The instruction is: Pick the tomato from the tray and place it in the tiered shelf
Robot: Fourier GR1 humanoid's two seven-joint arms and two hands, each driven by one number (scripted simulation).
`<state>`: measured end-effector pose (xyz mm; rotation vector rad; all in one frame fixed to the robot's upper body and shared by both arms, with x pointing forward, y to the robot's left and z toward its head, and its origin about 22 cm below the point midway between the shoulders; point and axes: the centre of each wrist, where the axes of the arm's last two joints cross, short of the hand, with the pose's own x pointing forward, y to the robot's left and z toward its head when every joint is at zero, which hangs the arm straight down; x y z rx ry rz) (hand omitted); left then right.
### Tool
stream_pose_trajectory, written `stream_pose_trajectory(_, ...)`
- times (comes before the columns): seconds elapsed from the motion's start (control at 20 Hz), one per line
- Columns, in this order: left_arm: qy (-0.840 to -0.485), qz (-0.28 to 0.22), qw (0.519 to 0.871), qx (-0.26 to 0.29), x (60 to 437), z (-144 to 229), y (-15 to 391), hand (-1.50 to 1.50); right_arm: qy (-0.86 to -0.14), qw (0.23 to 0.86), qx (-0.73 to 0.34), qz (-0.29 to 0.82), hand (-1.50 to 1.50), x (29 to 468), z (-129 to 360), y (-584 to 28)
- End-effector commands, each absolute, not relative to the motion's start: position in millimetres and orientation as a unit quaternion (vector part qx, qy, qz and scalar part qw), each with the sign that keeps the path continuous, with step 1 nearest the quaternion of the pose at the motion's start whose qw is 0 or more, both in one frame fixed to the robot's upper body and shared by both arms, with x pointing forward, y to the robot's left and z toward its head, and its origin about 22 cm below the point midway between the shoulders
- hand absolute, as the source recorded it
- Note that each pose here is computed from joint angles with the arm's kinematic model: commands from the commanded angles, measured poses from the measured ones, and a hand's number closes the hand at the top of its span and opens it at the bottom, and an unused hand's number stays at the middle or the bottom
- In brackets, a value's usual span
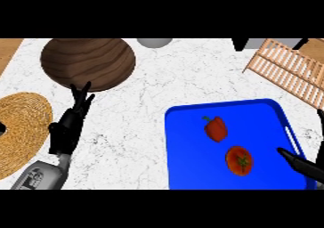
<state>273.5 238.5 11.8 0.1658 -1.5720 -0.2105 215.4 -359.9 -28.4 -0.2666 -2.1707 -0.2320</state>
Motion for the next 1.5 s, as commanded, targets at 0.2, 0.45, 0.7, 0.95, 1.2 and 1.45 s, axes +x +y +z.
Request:
stream_pose_trajectory(0.2, -0.71, -0.116, 0.692, 0.058, 277, 21, 218, 0.0, -0.868, 0.475, -0.11, 0.096, -1.5, 171, -16, -391)
stream_pose_trajectory(0.45, -0.702, -0.106, 0.702, 0.052, 271, 12, 229, 0.0, -0.84, 0.501, -0.134, 0.159, -1.5, 142, 22, -384)
stream_pose_trajectory(0.7, -0.706, -0.11, 0.697, 0.058, 263, 7, 213, 0.0, -0.788, 0.515, -0.19, 0.28, -1.5, 131, 63, -369)
stream_pose_trajectory(0.95, -0.703, -0.1, 0.701, 0.067, 283, 16, 238, 0.0, -0.725, 0.52, -0.271, 0.361, -1.5, 117, 78, -347)
stream_pose_trajectory(1.2, -0.71, -0.113, 0.693, 0.061, 281, 10, 215, 0.0, -0.694, 0.54, -0.301, 0.37, -1.5, 96, 88, -308)
stream_pose_trajectory(1.45, -0.703, -0.119, 0.699, 0.052, 297, 16, 232, 0.0, -0.695, 0.546, -0.292, 0.367, -1.5, 76, 76, -294)
